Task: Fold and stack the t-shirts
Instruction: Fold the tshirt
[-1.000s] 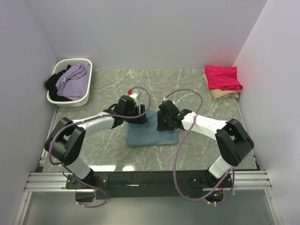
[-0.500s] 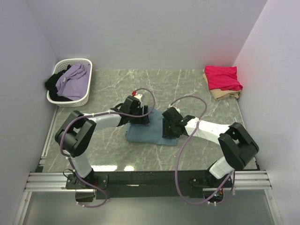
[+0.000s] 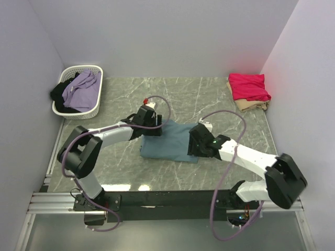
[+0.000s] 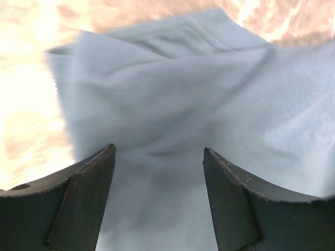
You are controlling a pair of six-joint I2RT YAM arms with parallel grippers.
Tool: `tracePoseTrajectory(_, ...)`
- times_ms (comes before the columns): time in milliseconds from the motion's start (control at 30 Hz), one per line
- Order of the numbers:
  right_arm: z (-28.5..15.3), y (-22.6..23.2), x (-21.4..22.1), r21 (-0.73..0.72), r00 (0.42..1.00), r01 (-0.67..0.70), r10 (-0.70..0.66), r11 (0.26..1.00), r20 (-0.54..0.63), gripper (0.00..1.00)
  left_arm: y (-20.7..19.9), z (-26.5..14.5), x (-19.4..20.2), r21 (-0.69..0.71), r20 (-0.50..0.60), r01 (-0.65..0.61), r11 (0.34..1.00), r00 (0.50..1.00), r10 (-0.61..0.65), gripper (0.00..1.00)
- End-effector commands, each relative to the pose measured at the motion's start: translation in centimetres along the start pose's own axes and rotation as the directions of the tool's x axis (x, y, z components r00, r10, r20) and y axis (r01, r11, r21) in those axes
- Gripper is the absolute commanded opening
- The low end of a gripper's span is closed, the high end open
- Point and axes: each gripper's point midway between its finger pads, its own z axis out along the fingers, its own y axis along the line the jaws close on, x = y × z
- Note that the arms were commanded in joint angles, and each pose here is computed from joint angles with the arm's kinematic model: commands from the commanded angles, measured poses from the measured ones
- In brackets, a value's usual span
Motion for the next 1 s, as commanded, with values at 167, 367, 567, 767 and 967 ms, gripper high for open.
tracePoseTrajectory(167, -5.7, -1.1, -8.0, -0.002, 0.959, -0.061, 0.059, 0.998, 0.277, 0.77, 1.9, -8.0, -6.7, -0.135, 0.232, 0.081, 0.988, 0.972, -0.048, 0.77)
tracePoseTrajectory(367, -4.9, -2.4, -10.3, -0.042, 0.958, -0.097, 0.105, 0.994, 0.266, 0.79, 1.2, -10.6, -5.5, -0.045, 0.259, 0.144, 0.988, 0.957, -0.128, 0.79)
tracePoseTrajectory(567, -2.6, -2.2, -10.6, -0.048, 0.978, -0.077, 0.085, 0.996, 0.191, 0.79, 0.2, -9.6, -0.5, 0.066, 0.162, 0.215, 0.974, 0.961, -0.223, 0.77)
tracePoseTrajectory(767, 0.1, -1.5, -9.5, -0.171, 0.983, -0.105, 0.128, 0.98, 0.129, 0.8, 2.2, -9.6, 2.8, 0.011, 0.145, 0.282, 0.959, 0.949, -0.28, 0.78)
tracePoseTrajectory(967, 2.2, -1.2, -10.5, -0.185, 0.987, -0.096, 0.117, 0.978, 0.11, 0.76, 2.4, -9.1, 3.8, 0.017, 0.134, 0.284, 0.959, 0.95, -0.283, 0.78)
